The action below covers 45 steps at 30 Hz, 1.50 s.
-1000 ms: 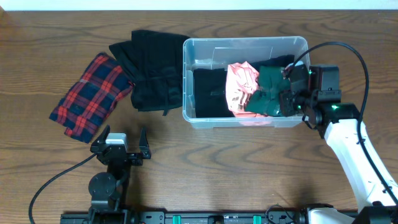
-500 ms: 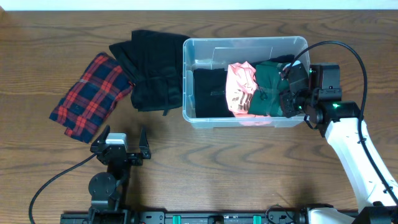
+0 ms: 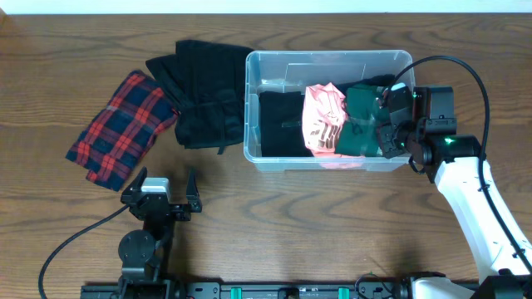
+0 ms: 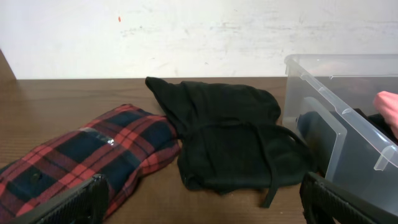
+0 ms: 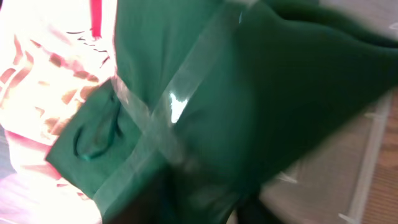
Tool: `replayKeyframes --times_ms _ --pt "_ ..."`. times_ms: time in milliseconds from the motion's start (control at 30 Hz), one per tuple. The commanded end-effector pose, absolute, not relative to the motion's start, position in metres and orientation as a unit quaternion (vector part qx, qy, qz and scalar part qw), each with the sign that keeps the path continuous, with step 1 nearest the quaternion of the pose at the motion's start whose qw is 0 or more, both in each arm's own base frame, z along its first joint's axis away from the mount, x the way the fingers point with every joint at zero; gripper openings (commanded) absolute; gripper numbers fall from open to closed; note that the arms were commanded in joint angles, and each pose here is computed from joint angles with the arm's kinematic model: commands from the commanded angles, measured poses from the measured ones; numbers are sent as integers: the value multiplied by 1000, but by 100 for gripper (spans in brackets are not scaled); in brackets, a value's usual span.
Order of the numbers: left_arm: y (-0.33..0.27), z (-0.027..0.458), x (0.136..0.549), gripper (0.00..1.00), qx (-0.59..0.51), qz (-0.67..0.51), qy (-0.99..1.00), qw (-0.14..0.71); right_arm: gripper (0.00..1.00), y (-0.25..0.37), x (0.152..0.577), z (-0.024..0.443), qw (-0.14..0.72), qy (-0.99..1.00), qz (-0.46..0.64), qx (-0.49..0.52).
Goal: Pack container
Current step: 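Lower the green garment into the container's right side and release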
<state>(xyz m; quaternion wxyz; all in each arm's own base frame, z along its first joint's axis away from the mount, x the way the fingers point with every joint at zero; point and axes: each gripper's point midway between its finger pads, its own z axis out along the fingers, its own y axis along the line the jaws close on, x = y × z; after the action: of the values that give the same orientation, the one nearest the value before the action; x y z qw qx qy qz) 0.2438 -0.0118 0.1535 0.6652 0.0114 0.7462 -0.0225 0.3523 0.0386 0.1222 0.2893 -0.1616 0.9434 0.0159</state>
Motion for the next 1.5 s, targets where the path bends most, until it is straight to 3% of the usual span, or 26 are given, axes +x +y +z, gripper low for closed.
replayKeyframes --times_ms 0,67,133,367,467,533,600,867,1233,1333,1467 --pt "-13 136 244 98 11 -27 761 649 73 39 358 130 299 940 6 -166" --pt "-13 136 244 98 11 -27 761 649 83 39 362 133 308 937 4 -165" --pt "-13 136 244 98 11 -27 761 649 99 39 369 139 324 932 0 -164" --pt "-13 136 244 98 11 -27 761 649 96 47 385 182 361 920 14 -153" --pt "-13 136 244 98 11 -27 761 649 77 49 386 187 363 919 14 -155" --pt "-13 136 244 98 11 -27 761 649 44 49 387 187 364 918 14 -155" --pt "-13 136 244 98 11 -27 761 649 2 49 391 186 368 917 14 -154" --pt "-13 136 244 98 11 -27 761 649 1 50 413 157 355 924 16 -142" --pt "-13 136 244 98 11 -27 761 649 1 48 391 27 171 977 28 -121" --pt "-13 136 244 98 11 -27 761 649 1 53 385 21 155 979 45 -123" --pt "-13 136 244 98 11 -27 761 649 1 58 395 50 190 972 55 -126"
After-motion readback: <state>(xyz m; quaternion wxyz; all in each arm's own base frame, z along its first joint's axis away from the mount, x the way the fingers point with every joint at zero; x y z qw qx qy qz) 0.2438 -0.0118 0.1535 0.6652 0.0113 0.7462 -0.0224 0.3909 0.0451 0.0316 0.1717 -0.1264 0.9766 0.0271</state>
